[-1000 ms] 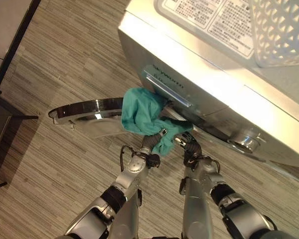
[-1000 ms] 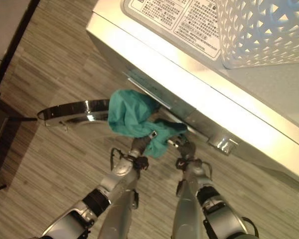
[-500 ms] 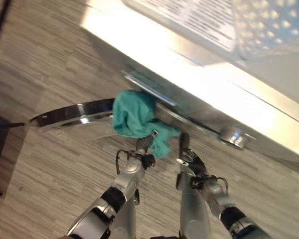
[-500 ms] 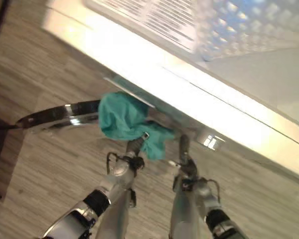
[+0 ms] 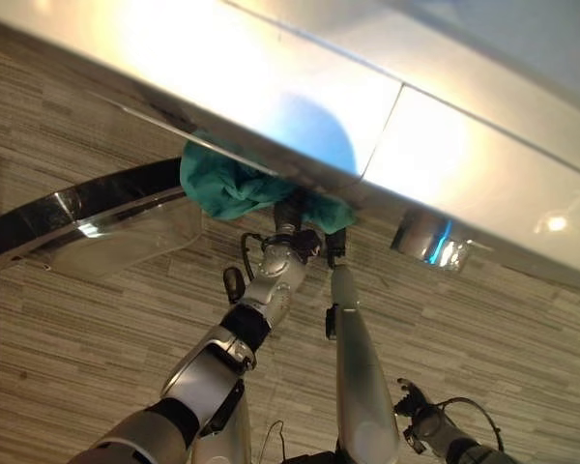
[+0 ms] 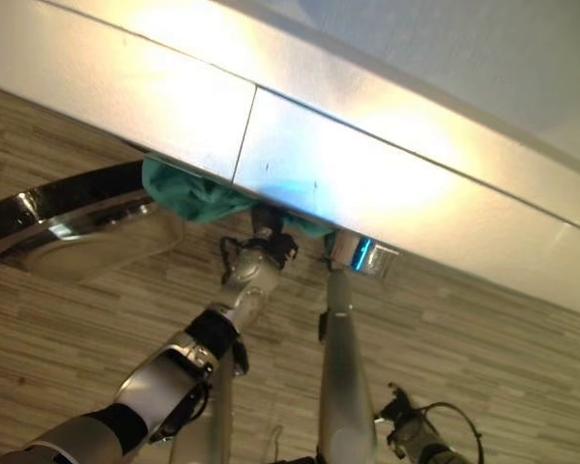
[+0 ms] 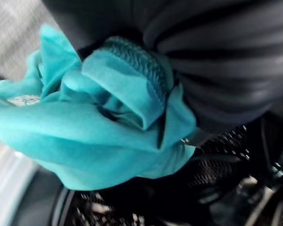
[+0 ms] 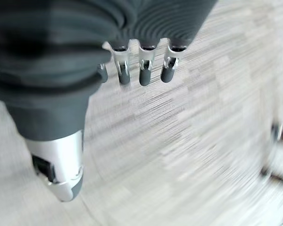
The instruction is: Grab the laundry basket,head to the washer,open it,put in the laundry and shut it.
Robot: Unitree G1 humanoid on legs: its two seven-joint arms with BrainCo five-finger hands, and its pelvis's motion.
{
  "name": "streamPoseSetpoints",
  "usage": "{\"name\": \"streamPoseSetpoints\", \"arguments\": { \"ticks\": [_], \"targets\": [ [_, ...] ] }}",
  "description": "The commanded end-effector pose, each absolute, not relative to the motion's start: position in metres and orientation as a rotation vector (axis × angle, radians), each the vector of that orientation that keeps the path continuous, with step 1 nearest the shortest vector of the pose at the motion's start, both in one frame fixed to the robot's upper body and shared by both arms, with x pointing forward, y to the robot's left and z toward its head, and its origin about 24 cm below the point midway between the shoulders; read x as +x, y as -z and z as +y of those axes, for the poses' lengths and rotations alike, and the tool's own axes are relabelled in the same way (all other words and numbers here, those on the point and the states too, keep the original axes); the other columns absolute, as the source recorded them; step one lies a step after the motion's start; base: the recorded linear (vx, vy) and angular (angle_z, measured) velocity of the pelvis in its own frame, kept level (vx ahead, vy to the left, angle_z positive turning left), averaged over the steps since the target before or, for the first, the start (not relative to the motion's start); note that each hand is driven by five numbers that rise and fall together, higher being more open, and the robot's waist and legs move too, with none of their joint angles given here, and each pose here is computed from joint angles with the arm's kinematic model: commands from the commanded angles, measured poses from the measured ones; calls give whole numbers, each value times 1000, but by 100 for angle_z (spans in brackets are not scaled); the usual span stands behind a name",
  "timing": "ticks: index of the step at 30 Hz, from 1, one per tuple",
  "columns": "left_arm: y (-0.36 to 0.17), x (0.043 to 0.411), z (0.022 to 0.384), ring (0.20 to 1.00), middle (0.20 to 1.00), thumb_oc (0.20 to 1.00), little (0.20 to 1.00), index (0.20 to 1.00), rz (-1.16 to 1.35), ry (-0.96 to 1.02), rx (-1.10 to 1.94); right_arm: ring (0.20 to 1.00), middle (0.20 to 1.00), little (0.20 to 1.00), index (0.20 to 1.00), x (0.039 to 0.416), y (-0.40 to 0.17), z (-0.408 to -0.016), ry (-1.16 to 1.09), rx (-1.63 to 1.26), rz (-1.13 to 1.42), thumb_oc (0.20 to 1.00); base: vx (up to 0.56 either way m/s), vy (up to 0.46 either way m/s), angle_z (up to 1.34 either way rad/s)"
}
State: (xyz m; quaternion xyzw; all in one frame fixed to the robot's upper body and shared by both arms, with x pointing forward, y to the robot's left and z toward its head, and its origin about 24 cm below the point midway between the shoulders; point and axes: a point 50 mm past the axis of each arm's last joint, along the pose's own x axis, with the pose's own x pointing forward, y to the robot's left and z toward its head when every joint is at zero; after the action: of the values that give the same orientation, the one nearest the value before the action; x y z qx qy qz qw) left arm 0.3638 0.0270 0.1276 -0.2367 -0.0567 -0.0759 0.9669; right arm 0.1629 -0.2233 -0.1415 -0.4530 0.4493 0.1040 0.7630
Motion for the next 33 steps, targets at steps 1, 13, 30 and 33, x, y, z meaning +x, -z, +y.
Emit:
{"name": "streamPoseSetpoints", "arguments": {
  "ticks": [1,13,30,33],
  "targets": [
    [-158,362,8,200,200,200,200,200,-204,182,-553,1000,1000,1000,1000,124,148,-252,-297,-1172,1095,1000,-13,19,-8],
    [-210,367,-7,200,200,200,200,200,-284,204,-710,1000,1000,1000,1000,158,135,-251,-279,-1234,970,1000,-8,8,-17],
    [-367,400,120,200,200,200,200,200,-589,-67,-1122,1000,1000,1000,1000,223,104,-231,-108,-988,734,1000,60,-15,-22],
    [-406,388,171,200,200,200,200,200,-707,-156,-1157,1000,1000,1000,1000,236,90,-249,-51,-987,704,1000,103,-59,-34]
  ]
}}
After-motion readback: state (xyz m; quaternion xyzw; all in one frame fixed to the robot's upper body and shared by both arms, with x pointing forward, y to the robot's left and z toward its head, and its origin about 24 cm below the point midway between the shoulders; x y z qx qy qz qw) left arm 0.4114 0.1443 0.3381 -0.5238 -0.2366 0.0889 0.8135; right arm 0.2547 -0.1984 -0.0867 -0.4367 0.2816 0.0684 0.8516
